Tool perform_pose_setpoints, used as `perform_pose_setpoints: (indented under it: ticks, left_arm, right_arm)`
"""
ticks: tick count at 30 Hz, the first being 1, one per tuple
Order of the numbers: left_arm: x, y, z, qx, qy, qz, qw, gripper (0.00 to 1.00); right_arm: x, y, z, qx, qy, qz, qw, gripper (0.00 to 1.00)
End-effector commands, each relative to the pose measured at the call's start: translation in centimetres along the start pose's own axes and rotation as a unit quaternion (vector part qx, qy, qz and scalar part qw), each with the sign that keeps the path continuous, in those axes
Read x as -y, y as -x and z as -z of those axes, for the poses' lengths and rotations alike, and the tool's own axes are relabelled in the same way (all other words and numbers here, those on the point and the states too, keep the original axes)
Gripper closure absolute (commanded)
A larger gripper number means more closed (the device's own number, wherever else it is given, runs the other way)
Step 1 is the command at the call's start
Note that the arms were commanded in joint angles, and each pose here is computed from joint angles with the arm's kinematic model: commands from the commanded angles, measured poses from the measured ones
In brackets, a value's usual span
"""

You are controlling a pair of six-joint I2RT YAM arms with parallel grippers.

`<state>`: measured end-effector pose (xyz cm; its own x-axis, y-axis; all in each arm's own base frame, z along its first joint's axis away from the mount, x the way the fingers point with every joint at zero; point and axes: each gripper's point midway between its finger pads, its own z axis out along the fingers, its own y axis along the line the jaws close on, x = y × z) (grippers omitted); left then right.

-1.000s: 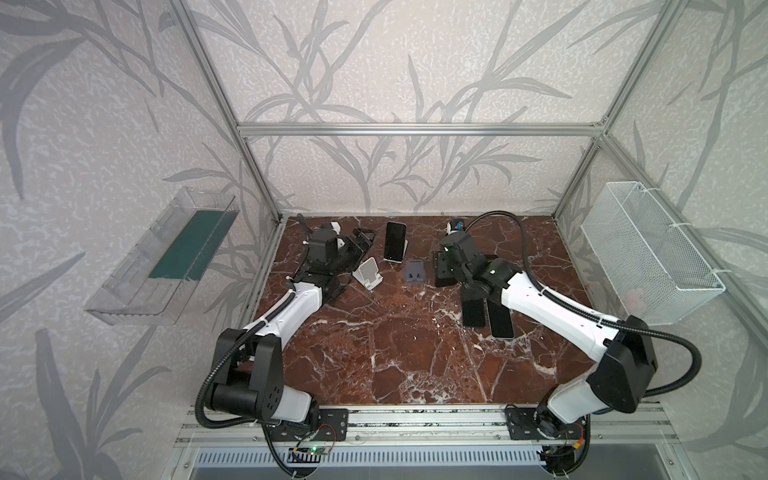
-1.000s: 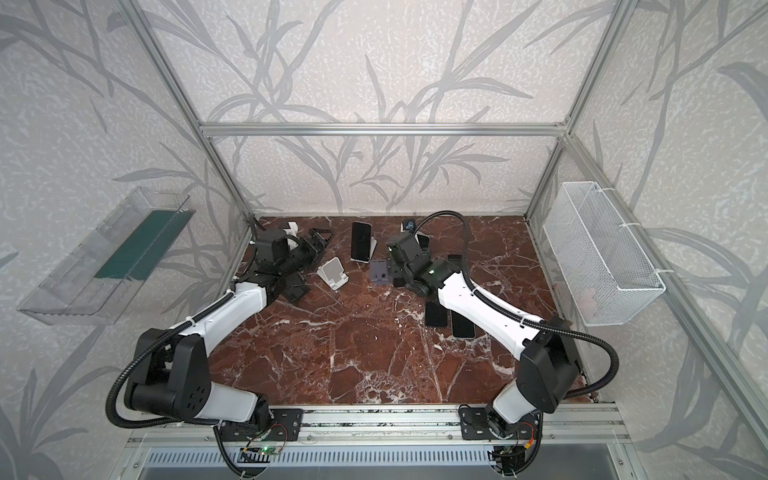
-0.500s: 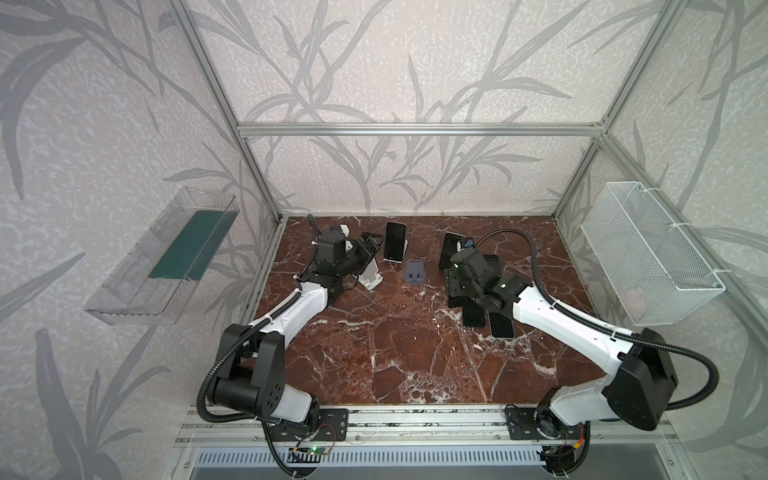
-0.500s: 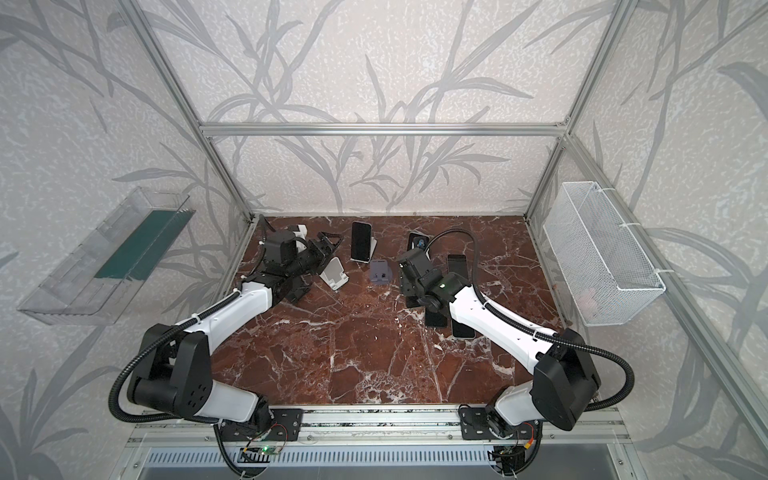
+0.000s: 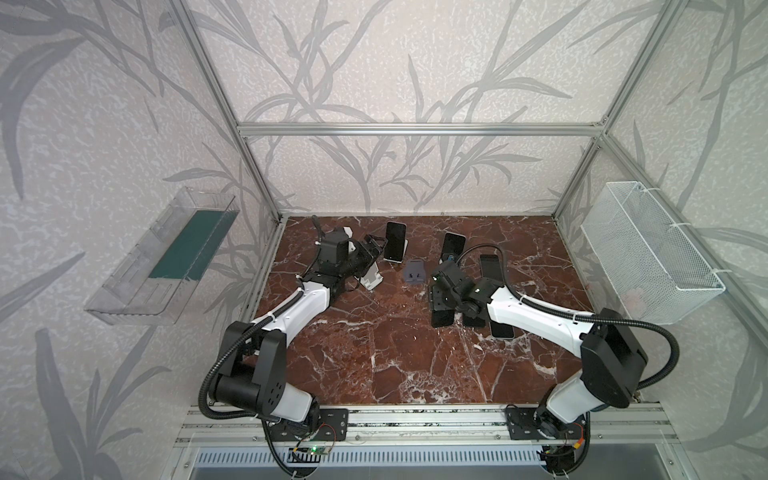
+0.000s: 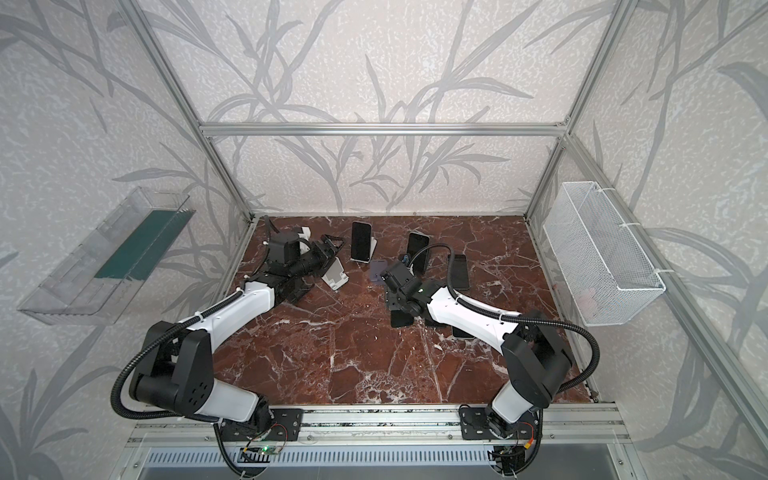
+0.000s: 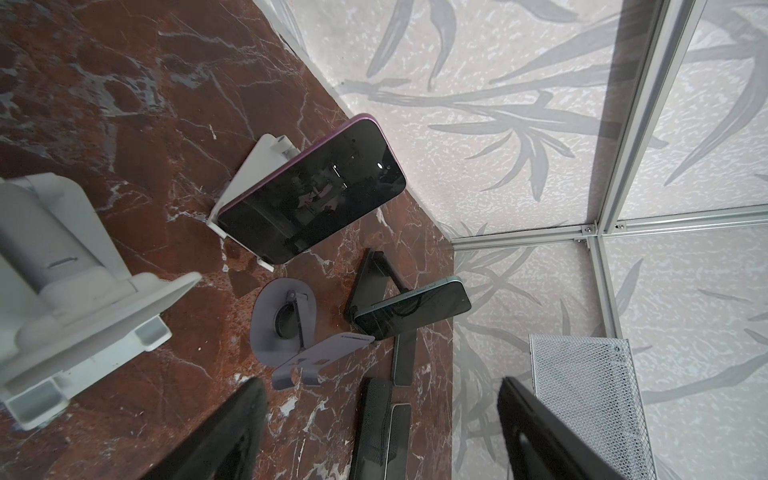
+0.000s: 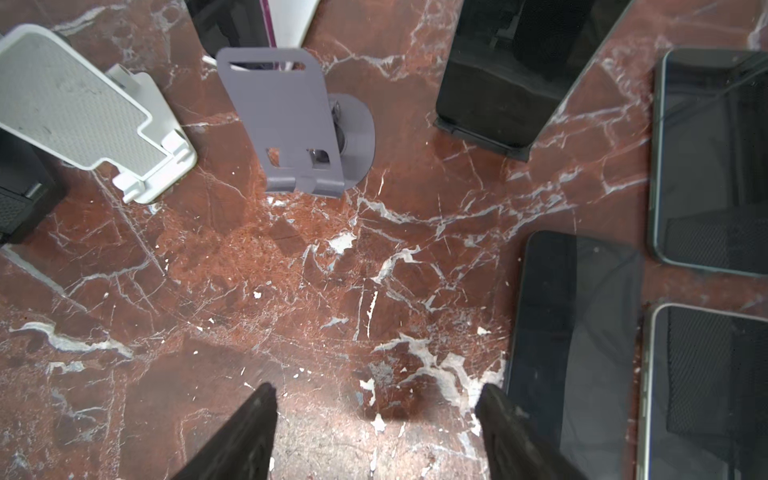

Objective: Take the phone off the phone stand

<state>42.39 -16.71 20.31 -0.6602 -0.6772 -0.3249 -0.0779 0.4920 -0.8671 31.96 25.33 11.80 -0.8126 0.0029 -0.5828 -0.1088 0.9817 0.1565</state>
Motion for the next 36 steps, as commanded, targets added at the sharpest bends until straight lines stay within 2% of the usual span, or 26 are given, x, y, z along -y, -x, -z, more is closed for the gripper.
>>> perform_pose_setpoints:
  ticks: [1,14,36]
  left_arm:
    - [1.0,0.0,0.1,-0.002,-0.012,-0.004,1.0,0.12]
    - [0.6,-0.3,-0.3,-0.008,-0.009,0.0,1.0,0.13]
    - [0.4,-0.8,-1.0,-0.02,-0.014,0.004,1.0,0.13]
  right_arm:
    - [-0.2,0.0,-0.5,0.003,0.004,-0.019,1.0,0.36]
    - [1.9,-1.6,-2.8,-0.021,-0.052,-0.009,0.998,0.36]
    - [3.7,-1.9,-5.6,-0.039,-0.091,-0.022,0.995,0.33]
